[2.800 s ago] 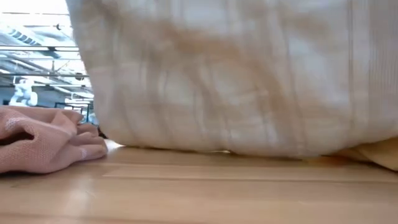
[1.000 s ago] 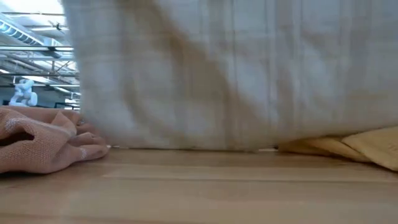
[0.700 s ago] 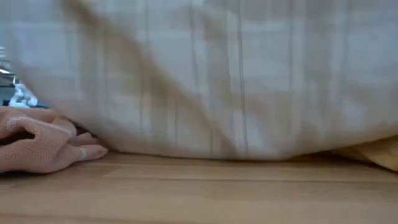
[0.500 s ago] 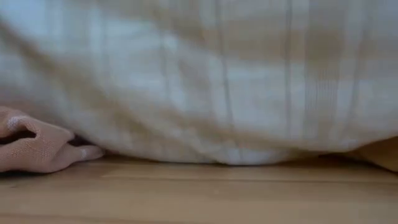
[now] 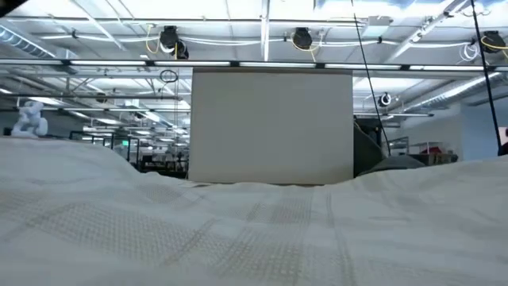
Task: Fold towel
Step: Fold the white patterned towel
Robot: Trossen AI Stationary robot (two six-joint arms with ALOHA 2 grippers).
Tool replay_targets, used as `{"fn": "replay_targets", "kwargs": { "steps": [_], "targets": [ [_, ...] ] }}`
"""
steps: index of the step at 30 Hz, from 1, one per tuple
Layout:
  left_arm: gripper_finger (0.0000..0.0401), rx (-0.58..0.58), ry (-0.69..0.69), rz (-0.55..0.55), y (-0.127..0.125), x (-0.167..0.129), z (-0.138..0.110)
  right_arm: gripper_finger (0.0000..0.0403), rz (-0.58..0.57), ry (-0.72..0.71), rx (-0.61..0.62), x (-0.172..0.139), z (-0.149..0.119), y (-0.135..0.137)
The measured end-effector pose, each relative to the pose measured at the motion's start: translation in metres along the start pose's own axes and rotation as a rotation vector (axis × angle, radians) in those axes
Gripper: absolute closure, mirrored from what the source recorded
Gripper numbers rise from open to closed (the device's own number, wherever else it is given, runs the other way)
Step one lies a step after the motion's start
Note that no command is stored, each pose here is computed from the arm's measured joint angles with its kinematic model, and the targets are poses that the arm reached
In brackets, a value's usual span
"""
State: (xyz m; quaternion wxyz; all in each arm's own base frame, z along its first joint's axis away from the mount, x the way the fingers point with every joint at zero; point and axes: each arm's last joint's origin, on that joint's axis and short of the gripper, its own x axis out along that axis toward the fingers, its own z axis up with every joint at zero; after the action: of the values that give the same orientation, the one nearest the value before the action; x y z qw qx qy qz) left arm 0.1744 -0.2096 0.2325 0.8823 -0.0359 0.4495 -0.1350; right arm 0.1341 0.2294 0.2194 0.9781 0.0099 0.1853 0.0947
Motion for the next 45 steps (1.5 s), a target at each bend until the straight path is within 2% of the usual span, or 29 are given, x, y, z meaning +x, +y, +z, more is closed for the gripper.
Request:
{"fn": "replay_targets", "kwargs": {
  "steps": [2, 4, 8, 11, 13, 20, 26, 34, 45],
  "targets": [
    [0.0236, 0.045, -0.032, 0.068, 0.005, 0.001, 0.002, 0.0227, -0.116, -0.048, 0.012, 0.001, 0.001, -0.005],
    [0.0236, 0.1, -0.072, 0.188, 0.013, 0.002, 0.005, 0.0234, -0.203, -0.071, 0.019, 0.004, 0.001, -0.011],
    [0.0236, 0.155, -0.169, 0.487, 0.037, 0.003, 0.012, 0.0245, -0.272, -0.02, 0.072, 0.016, -0.001, -0.027],
    [0.0236, 0.143, -0.194, 0.584, 0.057, 0.01, 0.02, 0.0251, -0.309, 0.044, 0.141, 0.023, -0.004, -0.04],
    [0.0236, 0.122, -0.201, 0.573, 0.069, 0.016, 0.026, 0.0253, -0.337, 0.092, 0.196, 0.026, -0.008, -0.048],
    [0.0236, 0.132, -0.253, 0.408, 0.109, 0.036, 0.039, 0.0259, -0.482, 0.302, 0.349, 0.023, -0.025, -0.074],
    [0.0236, 0.148, -0.304, 0.236, 0.139, 0.042, 0.043, 0.0259, -0.49, 0.479, 0.479, 0.019, -0.023, -0.091],
    [0.0236, 0.206, -0.3, 0.214, 0.165, 0.044, 0.044, 0.0259, -0.478, 0.634, 0.614, 0.009, -0.016, -0.112],
    [0.0236, 0.285, -0.192, 0.253, 0.187, 0.07, 0.037, 0.0259, -0.528, 0.748, 0.65, 0.007, -0.018, -0.124]
  ]
}}
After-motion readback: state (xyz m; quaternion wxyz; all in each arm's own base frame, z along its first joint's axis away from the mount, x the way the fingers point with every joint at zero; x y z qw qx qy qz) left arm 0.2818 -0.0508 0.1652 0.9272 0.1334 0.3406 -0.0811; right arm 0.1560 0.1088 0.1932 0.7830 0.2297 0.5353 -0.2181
